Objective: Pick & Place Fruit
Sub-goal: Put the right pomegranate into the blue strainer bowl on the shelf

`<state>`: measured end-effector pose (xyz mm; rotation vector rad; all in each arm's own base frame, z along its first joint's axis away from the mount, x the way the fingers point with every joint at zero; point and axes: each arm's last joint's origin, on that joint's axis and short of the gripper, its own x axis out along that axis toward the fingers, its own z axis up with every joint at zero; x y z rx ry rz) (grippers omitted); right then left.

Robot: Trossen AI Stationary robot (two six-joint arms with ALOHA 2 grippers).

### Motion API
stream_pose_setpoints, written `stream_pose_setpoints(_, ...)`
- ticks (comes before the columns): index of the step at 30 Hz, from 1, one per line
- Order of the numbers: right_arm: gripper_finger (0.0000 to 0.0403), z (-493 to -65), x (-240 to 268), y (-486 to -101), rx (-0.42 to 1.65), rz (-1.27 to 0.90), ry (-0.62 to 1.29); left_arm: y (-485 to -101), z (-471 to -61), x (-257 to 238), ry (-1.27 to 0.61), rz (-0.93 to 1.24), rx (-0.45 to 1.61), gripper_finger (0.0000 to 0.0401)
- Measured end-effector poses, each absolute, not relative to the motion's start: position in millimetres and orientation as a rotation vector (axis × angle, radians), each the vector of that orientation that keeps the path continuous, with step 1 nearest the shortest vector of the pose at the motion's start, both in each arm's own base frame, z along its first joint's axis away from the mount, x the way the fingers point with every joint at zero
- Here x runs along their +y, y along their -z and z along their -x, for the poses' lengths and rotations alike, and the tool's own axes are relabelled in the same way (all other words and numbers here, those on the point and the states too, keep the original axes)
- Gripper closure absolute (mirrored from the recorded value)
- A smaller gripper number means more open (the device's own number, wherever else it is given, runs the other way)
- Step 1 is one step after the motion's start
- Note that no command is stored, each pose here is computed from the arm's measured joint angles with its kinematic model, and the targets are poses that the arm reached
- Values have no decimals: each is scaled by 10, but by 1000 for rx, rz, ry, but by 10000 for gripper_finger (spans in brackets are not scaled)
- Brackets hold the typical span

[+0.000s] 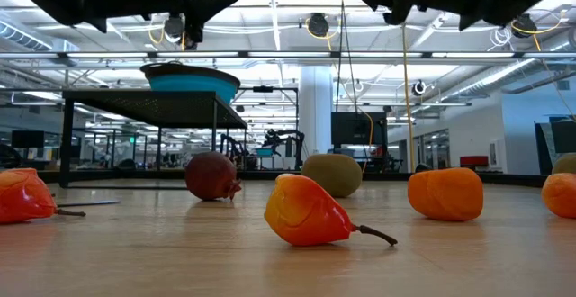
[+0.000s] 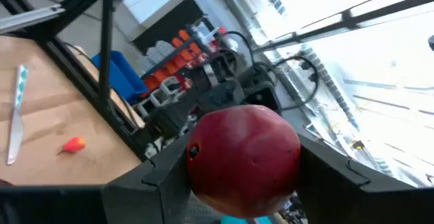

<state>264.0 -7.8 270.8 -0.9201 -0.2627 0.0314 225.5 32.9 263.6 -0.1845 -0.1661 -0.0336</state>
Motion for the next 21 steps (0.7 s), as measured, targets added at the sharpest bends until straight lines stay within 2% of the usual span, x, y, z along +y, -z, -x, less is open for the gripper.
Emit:
stream_pose_setpoints(10, 195, -2859, -52, -2735, -229, 921, -61, -2784, -2560, 341, 95, 164, -93, 115)
stream_pose_setpoints(16, 195, -2950, -56, -2673, -201, 923, -72, -2817, -2827, 313, 129, 122, -24, 90)
stream_pose_setpoints(21, 195, -2951, -57, -2668, -194, 922, -75, -2788, -3002, 281, 146, 101, -4, 88)
